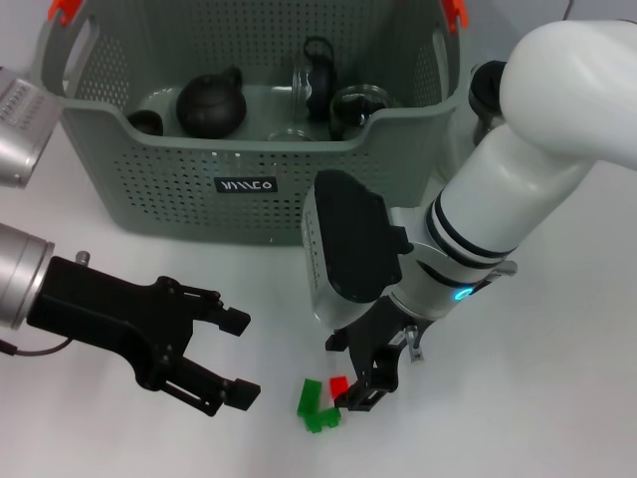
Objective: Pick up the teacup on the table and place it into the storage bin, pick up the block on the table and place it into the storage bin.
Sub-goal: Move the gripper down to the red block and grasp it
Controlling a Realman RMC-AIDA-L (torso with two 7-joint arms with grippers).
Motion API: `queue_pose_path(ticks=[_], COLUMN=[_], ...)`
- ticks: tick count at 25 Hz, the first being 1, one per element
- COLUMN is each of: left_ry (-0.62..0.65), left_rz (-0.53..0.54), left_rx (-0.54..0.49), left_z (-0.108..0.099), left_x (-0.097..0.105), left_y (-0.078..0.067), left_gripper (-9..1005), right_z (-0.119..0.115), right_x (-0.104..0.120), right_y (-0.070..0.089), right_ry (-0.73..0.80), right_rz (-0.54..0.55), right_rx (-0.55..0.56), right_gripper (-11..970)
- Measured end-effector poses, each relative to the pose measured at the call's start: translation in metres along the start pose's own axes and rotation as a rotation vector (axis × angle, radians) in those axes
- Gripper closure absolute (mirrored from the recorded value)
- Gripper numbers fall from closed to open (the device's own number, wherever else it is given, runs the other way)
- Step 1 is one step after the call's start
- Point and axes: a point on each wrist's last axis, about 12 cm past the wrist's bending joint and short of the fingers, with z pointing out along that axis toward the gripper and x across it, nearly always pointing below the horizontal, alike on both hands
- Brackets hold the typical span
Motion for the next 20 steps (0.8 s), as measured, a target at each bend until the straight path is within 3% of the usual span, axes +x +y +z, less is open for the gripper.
queue_pose_path(ticks=[6, 20], left_ry=[0.000, 0.000], left_rz=[-0.001, -0.002], left_rx=[0.000, -0.001], left_z=[-0.0002, -0.0007], left_x=[0.0002, 0.0005], left_y=[0.0000, 0.0001], left_gripper=[32, 32], right_z=[0.0038, 0.0084], right_x=[-0.0039, -0.0084], right_y=[0.0019, 0.0045], right_ry=[0.016, 0.013], right_rz=[-0.031, -0.052], right_rx=[0.005, 0.008], right_gripper=[260, 262])
